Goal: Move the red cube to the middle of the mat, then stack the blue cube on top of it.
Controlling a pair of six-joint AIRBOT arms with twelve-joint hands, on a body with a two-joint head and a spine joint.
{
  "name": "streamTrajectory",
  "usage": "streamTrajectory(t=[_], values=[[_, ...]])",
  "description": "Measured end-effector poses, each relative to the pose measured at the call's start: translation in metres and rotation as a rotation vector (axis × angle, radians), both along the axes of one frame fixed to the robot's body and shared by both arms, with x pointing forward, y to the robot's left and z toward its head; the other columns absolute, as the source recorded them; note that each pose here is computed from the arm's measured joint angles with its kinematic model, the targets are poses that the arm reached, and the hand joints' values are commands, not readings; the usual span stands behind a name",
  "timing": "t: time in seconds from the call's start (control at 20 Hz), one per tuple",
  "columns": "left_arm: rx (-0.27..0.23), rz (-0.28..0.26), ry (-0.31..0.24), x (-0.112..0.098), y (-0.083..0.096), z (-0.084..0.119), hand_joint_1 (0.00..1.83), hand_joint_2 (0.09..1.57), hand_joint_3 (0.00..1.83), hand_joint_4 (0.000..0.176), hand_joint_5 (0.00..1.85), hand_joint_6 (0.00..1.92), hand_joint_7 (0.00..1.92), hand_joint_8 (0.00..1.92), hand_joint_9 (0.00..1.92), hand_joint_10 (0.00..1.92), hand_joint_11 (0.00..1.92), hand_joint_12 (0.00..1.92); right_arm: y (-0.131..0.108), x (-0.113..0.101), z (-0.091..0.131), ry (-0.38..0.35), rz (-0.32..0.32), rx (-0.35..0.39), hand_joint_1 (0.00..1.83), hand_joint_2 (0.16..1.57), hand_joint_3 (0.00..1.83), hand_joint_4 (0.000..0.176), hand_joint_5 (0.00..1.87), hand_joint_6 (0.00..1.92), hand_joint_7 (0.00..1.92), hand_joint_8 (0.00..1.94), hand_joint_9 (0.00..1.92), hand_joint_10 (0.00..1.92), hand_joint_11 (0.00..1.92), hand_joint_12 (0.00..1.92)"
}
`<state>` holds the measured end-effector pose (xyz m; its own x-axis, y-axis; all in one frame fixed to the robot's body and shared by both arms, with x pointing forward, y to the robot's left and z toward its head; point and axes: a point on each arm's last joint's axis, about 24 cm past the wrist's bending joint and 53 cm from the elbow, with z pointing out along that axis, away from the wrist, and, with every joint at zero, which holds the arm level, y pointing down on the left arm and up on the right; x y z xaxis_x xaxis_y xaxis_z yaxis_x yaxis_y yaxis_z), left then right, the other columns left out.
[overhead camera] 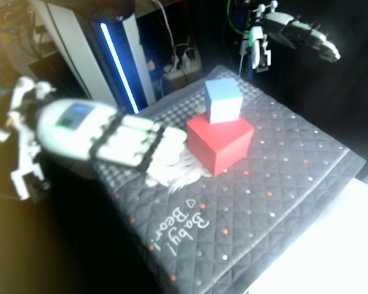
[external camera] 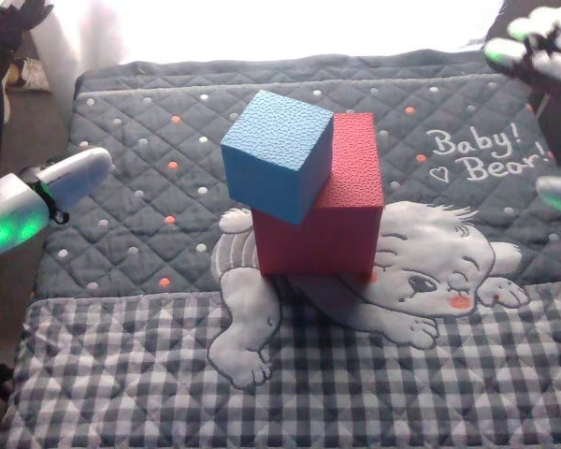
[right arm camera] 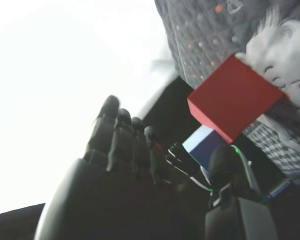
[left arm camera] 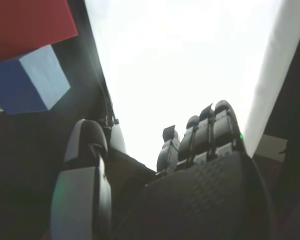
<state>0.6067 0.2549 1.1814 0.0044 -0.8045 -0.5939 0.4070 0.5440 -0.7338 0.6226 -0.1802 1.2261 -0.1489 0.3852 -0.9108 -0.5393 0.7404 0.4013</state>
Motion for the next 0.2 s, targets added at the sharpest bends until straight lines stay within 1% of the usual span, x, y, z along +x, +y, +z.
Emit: streamTrajectory(t=[0.05,0.1,0.15,0.2], values=[[0.001,0.004,0.001,0.0,0.001,-0.001,0.76,1.12,0.01,0.175,0.0,0.0,0.0,0.0,0.0,0.0,0.0,0.0,-0.005,-0.005,-0.006,0.005,-0.011,0.014,0.4,1.28,0.0,0.066,0.0,0.0,0.0,0.0,0.0,0.0,0.0,0.0],[0.002,0.005,0.002,0.0,0.002,-0.001,0.64,1.12,0.01,0.176,0.0,0.0,0.0,0.0,0.0,0.0,0.0,0.0,-0.011,-0.009,-0.009,0.01,-0.031,0.036,0.44,1.28,0.0,0.062,0.0,0.0,0.0,0.0,0.0,0.0,0.0,0.0],[0.002,0.006,0.001,-0.001,0.002,0.001,0.58,1.11,0.0,0.176,0.0,0.0,0.0,0.0,0.0,0.0,0.0,0.0,-0.021,-0.011,-0.006,0.0,-0.059,0.061,0.47,1.27,0.0,0.053,0.0,0.0,0.0,0.0,0.0,0.0,0.0,0.0],[0.004,0.003,-0.004,-0.002,0.002,0.003,0.57,1.11,0.0,0.176,0.0,0.0,0.0,0.0,0.0,0.0,0.0,0.0,-0.025,-0.012,-0.002,-0.014,-0.07,0.073,0.46,1.25,0.0,0.04,0.0,0.0,0.0,0.0,0.0,0.0,0.0,0.0]])
